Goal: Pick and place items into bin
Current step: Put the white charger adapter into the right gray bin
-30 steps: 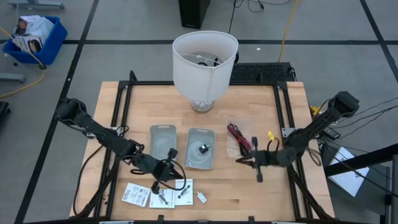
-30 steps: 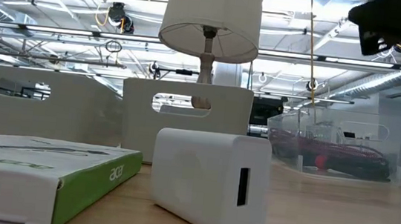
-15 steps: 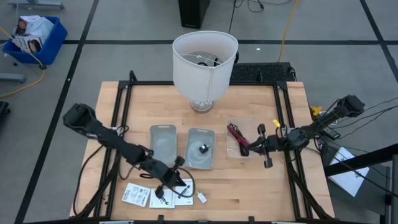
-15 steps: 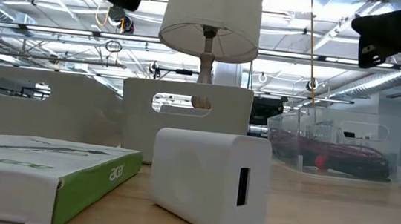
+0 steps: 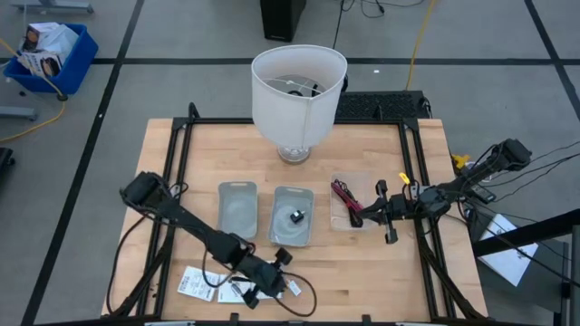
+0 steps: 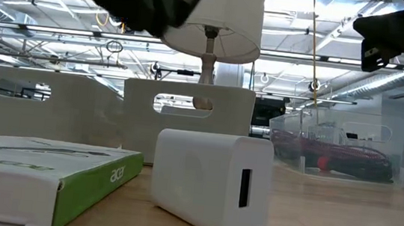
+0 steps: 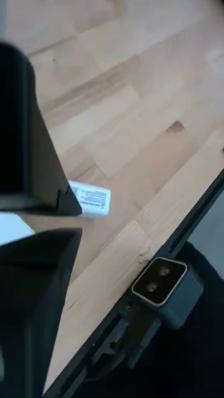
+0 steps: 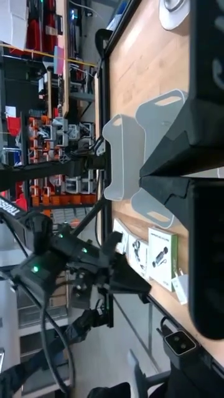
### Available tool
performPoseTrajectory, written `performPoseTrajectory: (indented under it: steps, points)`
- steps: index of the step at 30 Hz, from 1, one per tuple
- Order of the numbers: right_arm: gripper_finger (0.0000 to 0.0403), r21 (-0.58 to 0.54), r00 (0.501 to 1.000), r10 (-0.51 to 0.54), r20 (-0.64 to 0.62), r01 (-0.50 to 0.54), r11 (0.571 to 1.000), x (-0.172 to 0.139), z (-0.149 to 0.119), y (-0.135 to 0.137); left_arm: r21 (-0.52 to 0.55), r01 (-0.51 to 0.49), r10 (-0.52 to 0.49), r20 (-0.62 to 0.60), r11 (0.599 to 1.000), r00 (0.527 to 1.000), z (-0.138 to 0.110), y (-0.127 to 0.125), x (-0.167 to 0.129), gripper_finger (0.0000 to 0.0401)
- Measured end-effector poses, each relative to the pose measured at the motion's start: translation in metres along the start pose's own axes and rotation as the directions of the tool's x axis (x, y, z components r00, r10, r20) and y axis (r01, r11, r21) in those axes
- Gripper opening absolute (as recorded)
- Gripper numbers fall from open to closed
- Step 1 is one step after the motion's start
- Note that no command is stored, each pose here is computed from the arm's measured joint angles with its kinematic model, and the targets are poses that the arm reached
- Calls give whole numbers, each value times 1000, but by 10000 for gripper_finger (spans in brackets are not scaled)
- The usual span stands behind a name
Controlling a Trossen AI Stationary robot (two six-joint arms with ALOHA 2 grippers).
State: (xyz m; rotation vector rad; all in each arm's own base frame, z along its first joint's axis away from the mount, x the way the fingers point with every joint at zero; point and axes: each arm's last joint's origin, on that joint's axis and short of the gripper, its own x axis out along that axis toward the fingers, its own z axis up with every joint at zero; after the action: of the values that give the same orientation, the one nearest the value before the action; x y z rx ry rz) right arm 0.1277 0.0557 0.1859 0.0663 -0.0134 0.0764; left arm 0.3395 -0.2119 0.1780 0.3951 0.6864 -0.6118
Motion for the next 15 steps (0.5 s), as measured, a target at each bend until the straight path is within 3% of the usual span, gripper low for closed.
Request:
performPoseTrajectory:
  steps: [9, 15]
  points:
    - [0, 13, 1000, -1, 0, 1, 1000, 0, 0, 0, 58, 2, -2, -2, 998, 1000, -1, 0, 18, 198]
    - [0, 16, 1000, -1, 0, 1, 1000, 0, 0, 0, 72, -14, 14, -7, 997, 1000, -3, 6, 19, 258]
